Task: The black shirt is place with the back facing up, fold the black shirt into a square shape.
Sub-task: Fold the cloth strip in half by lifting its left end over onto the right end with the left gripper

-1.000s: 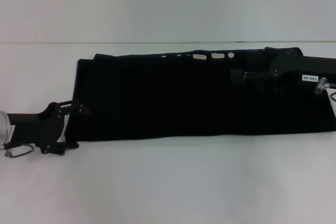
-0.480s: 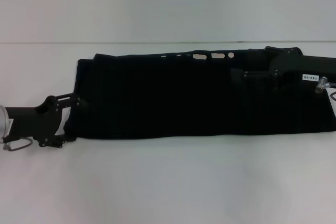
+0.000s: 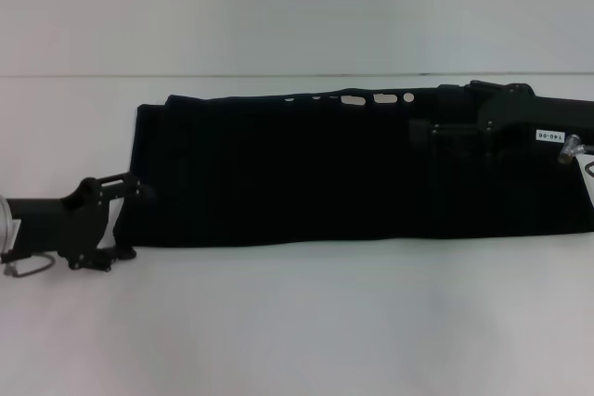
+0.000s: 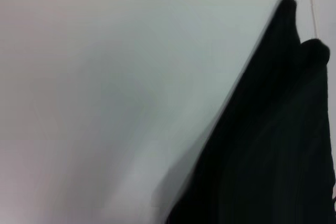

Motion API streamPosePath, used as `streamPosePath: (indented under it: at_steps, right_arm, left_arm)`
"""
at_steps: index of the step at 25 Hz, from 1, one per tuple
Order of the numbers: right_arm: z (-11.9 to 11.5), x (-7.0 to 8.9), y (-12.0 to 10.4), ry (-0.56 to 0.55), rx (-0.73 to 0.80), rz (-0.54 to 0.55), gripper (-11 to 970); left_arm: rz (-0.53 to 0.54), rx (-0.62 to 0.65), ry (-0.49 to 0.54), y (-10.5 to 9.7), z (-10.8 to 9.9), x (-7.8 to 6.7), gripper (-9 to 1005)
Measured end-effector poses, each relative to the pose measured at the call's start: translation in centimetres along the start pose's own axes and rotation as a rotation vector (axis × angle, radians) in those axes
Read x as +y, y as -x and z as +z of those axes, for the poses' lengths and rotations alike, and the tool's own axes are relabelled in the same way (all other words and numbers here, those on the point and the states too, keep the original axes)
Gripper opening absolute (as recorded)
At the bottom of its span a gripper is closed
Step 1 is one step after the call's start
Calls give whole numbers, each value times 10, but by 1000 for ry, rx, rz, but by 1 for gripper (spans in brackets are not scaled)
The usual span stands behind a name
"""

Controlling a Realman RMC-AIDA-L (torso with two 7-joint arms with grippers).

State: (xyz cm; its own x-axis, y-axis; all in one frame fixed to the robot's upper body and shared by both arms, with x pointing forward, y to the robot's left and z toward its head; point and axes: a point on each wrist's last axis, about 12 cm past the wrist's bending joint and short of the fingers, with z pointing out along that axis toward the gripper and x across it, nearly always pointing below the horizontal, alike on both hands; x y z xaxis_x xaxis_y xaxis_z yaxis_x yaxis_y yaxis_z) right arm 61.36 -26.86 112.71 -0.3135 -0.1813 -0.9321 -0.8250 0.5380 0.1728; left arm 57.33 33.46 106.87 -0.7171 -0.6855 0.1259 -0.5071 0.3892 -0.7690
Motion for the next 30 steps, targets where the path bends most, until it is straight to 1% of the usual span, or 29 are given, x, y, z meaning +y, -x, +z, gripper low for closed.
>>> streamPosePath:
  at_steps: [5,8,18,30]
  right_arm:
    - [0,0,1,1,0,-2,916]
    - [0,0,1,1,0,-2,916]
    - [1,0,1,0,-3,0,916]
    - [0,0,0,-2,-3,1,918]
  left_arm:
    - [-20,19,1,-5,1,8,947]
    - [-22,18,1,-6,1,8,947]
    - [-19,4,-14,-3,2,3,946]
    - [-19,-11,-11,-1,2,3,946]
